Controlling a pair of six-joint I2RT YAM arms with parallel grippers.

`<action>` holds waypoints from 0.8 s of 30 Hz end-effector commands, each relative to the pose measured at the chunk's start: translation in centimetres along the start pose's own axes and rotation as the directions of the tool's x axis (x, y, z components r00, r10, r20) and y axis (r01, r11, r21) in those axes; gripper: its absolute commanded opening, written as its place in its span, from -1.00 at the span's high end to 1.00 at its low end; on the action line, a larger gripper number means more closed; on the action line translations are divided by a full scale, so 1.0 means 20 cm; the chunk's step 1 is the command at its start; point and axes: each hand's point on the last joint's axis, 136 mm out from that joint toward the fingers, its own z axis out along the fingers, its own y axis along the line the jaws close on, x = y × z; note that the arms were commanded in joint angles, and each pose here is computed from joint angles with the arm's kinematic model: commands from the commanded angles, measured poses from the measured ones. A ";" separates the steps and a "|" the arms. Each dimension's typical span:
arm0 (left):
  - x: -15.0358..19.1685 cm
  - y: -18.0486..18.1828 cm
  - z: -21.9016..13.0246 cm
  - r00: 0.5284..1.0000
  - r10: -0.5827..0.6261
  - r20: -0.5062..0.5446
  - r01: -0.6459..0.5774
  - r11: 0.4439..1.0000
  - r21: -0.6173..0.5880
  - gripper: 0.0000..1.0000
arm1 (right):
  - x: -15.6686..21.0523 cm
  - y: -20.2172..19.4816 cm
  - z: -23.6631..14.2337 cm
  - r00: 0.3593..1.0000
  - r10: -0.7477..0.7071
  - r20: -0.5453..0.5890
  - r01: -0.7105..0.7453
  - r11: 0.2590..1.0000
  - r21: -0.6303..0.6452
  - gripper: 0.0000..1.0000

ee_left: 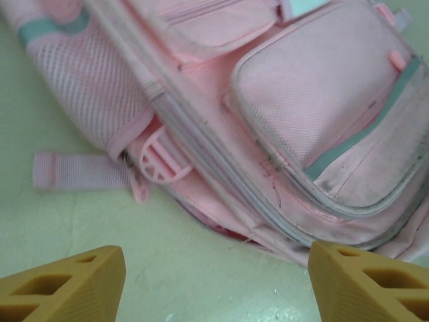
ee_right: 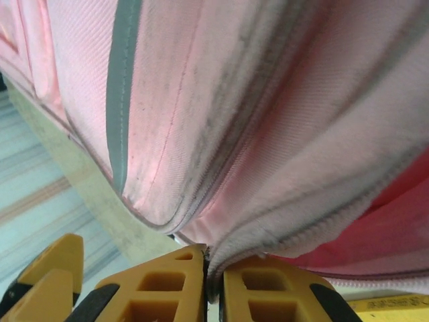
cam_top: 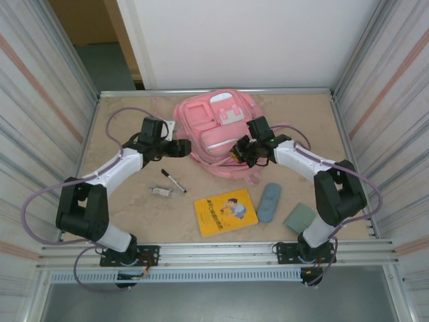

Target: Pack the student bag

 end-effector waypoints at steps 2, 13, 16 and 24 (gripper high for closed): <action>0.02 -0.02 -0.09 0.997 -0.070 -0.019 0.071 0.997 0.042 -0.47 | 0.07 0.20 0.04 0.992 -0.122 -0.045 0.115 0.986 -0.120 0.71; 0.06 -0.26 -0.17 0.997 0.055 -0.057 -0.046 0.988 0.151 -0.42 | 0.16 0.30 -0.02 0.913 -0.408 0.028 0.405 0.894 -0.191 0.69; 0.01 -0.25 -0.18 0.999 0.033 -0.006 -0.032 0.991 0.128 -0.42 | 0.16 0.51 -0.16 0.841 -0.520 0.151 0.541 0.802 -0.251 0.70; -0.01 -0.31 -0.21 0.997 0.063 0.044 -0.071 0.977 0.200 -0.40 | 0.11 0.86 -0.36 0.693 -0.620 0.368 0.718 0.639 -0.275 0.89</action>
